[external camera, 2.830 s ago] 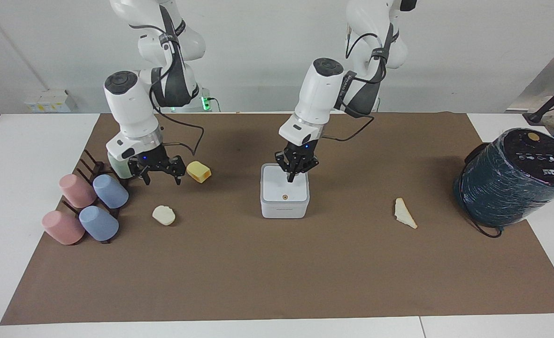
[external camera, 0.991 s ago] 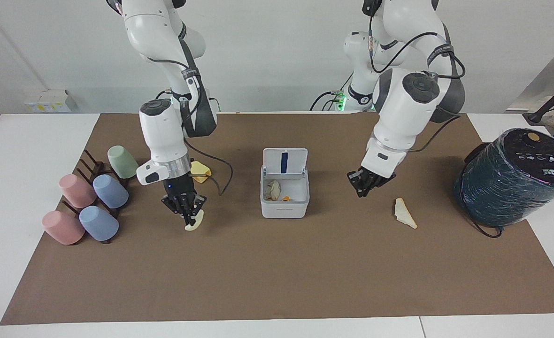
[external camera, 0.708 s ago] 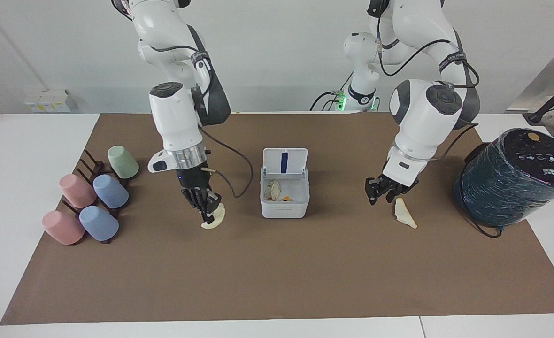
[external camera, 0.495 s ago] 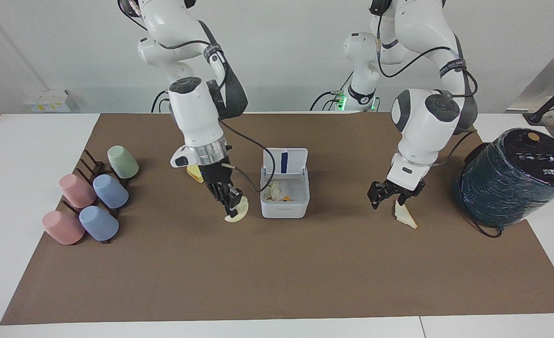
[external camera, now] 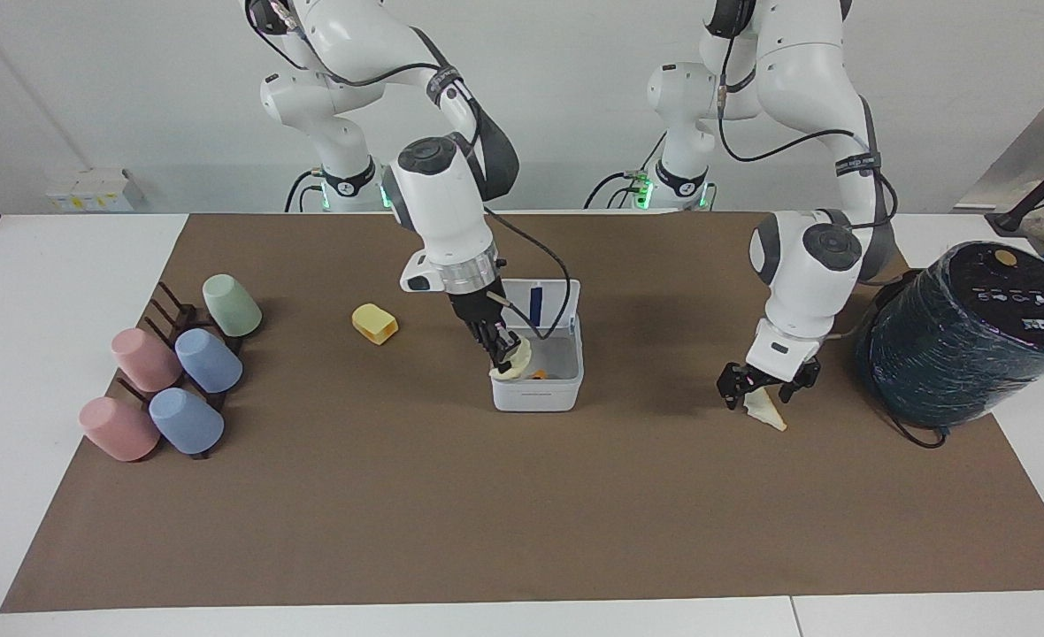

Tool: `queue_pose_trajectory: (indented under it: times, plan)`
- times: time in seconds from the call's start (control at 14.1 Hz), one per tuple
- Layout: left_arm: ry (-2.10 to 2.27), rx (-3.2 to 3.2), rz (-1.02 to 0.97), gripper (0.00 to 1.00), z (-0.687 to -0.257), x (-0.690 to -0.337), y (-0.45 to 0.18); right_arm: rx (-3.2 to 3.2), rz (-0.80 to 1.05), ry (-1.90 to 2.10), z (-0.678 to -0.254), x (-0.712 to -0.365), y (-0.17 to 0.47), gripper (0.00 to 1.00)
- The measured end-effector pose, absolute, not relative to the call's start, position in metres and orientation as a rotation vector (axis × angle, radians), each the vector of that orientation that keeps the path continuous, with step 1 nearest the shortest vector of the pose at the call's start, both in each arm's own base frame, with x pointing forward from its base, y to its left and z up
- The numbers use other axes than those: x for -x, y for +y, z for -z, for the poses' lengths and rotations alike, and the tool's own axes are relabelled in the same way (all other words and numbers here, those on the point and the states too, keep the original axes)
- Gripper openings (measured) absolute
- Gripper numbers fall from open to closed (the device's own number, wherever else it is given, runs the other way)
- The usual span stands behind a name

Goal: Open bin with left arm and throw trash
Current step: 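Drop the yellow piece into the bin while the left gripper grasps the bread, then carry the bread over the bin while the right gripper reaches the yellow block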

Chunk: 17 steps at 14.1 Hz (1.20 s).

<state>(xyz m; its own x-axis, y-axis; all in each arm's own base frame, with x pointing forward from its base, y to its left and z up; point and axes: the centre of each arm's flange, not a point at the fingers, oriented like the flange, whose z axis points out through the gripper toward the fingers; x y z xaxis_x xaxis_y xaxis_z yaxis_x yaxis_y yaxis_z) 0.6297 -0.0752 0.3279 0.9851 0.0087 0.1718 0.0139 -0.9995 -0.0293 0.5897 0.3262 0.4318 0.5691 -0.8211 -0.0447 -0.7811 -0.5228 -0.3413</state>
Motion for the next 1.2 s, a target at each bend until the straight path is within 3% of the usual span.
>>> queue_pose_trajectory:
  times: [0.35,0.42,0.64,0.78,0.92,1.2]
  plan:
    - [0.022,3.093,0.230,1.00,-0.288,-0.614,-0.045,2.568,0.073,1.321,-0.413,-0.562,0.361,0.07]
    - [0.022,3.093,0.229,1.00,-0.285,-0.612,-0.043,2.580,0.061,1.324,-0.411,-0.560,0.361,0.14]
    - [0.029,3.095,0.243,0.95,-0.285,-0.611,-0.046,2.588,0.054,1.328,-0.410,-0.560,0.361,0.48]
    - [0.051,3.101,0.249,0.71,-0.290,-0.610,-0.055,2.589,0.055,1.322,-0.411,-0.559,0.363,0.68]
    - [0.071,3.105,0.245,0.47,-0.294,-0.609,-0.064,2.588,0.071,1.313,-0.415,-0.562,0.361,0.74]
    - [0.088,3.101,0.178,0.40,-0.305,-0.614,-0.072,2.601,0.133,1.234,-0.435,-0.581,0.333,0.76]
